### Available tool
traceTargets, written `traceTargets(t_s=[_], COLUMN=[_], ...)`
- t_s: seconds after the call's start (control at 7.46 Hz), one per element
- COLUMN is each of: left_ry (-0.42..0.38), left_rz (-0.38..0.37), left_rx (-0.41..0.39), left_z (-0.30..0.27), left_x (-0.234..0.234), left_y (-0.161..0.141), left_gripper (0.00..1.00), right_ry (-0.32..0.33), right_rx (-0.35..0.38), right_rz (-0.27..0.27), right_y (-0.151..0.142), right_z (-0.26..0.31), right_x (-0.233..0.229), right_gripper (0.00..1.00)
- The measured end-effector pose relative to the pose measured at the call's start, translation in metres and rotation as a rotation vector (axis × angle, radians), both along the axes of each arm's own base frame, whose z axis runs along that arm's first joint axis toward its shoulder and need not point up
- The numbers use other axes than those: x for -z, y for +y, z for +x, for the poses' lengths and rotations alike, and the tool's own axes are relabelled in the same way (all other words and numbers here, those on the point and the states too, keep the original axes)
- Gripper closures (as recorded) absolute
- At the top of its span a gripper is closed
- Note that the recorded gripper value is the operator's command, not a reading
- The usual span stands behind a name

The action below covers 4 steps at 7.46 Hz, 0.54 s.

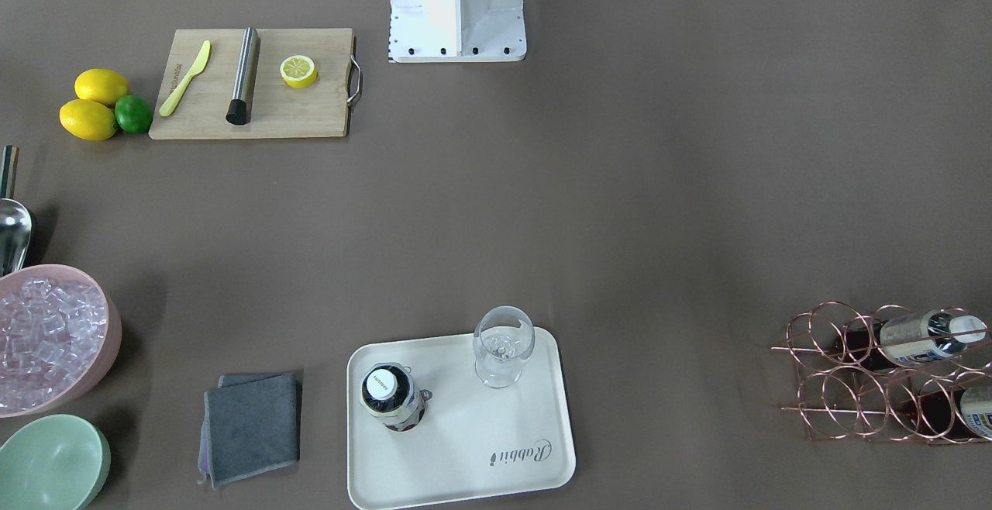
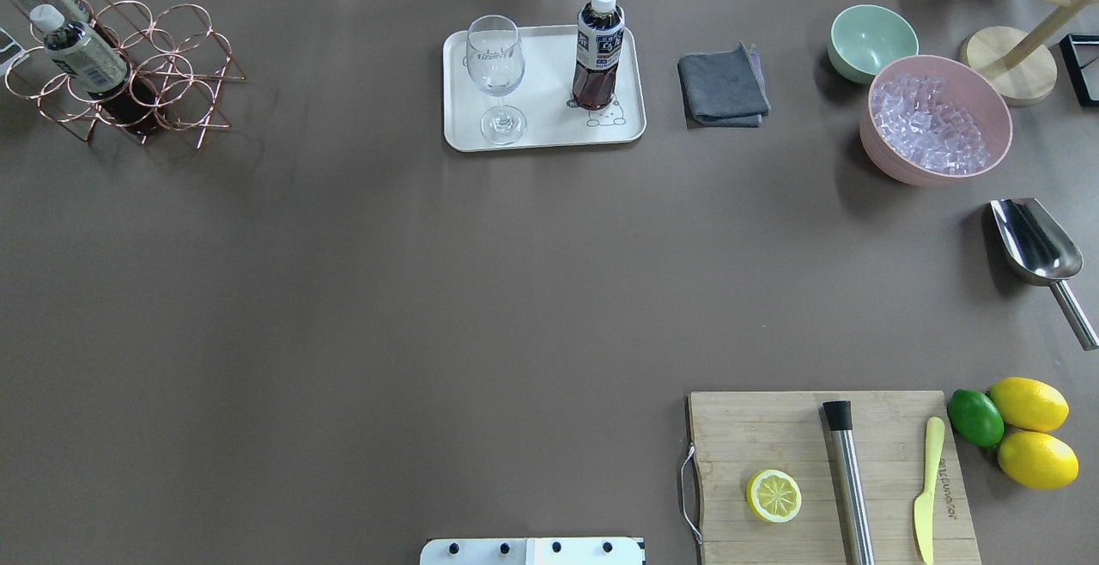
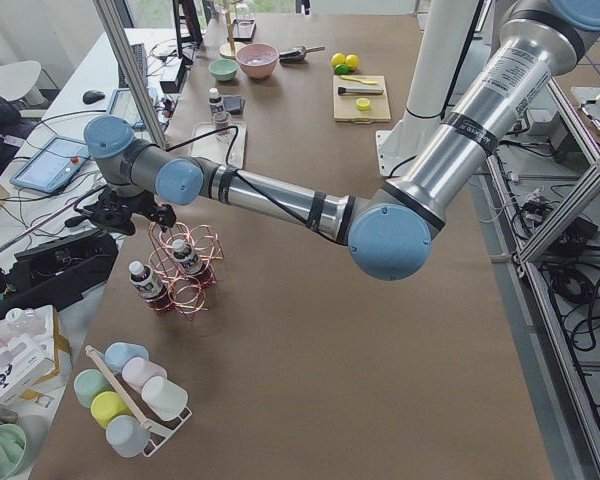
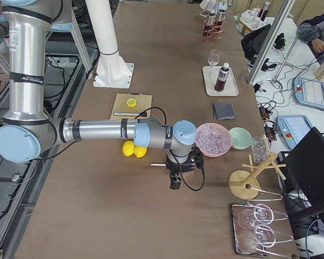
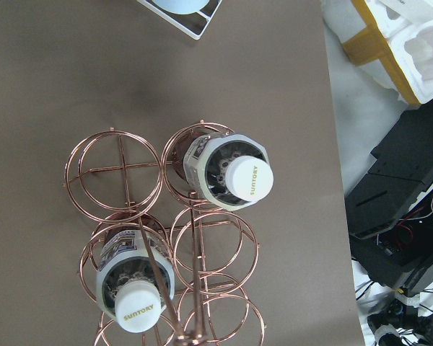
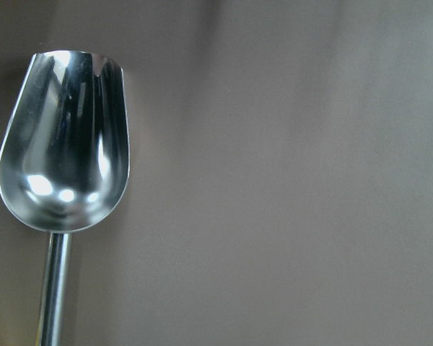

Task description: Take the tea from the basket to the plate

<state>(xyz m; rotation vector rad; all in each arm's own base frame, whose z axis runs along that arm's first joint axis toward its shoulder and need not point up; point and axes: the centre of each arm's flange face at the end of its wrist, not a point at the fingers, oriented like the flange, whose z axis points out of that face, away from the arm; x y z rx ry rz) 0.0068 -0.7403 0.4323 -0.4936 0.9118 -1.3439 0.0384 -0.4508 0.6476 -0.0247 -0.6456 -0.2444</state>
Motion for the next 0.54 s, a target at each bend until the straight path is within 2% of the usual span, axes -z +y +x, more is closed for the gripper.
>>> traceTargets(t_s=[0.54], left_ry=[0.033], left_rz=[0.034], left_rx=[-0.012], left_z=[-0.01], left_x=[0.034], left_y=[0.051], left_gripper=[0.03], right_ry=[-0.021], right_rx=[-0.015], right_rz=[-0.019], right_y=[0.002], right_z=[0.004], right_x=[-0.007], right_gripper=[0.01])
